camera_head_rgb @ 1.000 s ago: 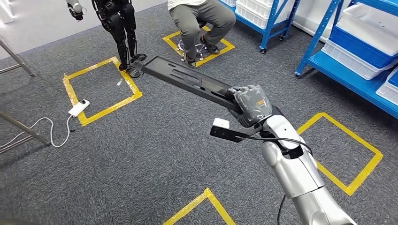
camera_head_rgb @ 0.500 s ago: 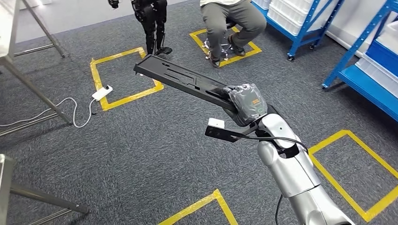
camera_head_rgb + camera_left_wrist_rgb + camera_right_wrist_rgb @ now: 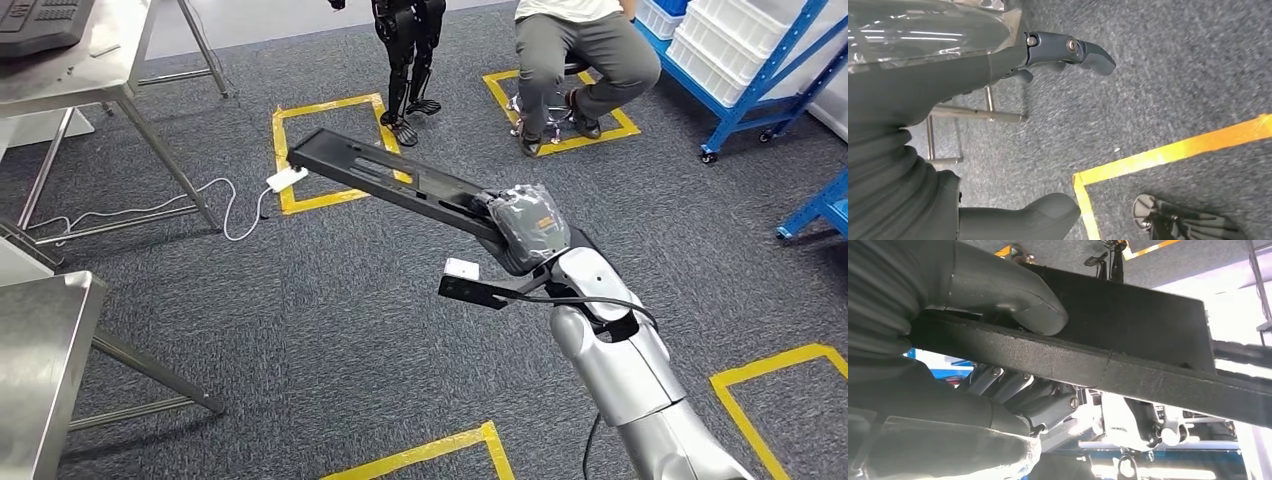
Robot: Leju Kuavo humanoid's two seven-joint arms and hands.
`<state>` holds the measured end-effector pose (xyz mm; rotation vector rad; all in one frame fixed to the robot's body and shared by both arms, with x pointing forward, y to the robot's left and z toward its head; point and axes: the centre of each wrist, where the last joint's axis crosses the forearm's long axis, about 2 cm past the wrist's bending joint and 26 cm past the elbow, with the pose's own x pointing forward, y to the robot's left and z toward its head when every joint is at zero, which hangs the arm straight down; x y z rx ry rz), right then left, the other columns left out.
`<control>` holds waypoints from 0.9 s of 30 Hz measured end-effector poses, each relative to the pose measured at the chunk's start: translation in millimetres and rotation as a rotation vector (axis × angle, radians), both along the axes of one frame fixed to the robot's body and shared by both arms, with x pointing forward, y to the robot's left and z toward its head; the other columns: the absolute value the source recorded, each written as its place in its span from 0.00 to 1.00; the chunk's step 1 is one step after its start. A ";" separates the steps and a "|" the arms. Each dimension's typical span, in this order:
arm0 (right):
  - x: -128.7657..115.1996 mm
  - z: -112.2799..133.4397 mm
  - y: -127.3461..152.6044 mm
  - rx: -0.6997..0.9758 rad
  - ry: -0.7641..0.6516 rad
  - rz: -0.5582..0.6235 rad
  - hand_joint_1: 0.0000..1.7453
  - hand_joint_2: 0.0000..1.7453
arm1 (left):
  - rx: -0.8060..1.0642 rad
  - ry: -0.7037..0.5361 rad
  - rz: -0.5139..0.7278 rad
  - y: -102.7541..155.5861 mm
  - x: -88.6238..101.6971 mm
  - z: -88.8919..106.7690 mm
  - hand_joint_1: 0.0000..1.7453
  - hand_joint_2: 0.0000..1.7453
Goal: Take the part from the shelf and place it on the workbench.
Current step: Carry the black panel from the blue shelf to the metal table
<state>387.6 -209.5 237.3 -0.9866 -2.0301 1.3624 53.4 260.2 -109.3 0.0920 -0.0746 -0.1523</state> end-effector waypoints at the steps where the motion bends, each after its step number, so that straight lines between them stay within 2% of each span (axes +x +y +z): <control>1: 0.2 0.6 0.2 0.000 -0.002 0.002 1.00 1.00 | 0.003 -0.001 0.001 -0.3 0.1 0.1 0.00 1.00; 16: -1.1 0.9 5.0 0.003 -0.015 0.010 1.00 1.00 | 0.011 -0.005 -0.026 -5.6 2.4 0.7 0.00 1.00; 27: -3.0 -6.5 -2.2 0.001 0.001 -0.008 1.00 1.00 | 0.010 -0.007 -0.037 -7.7 3.2 1.0 0.00 1.00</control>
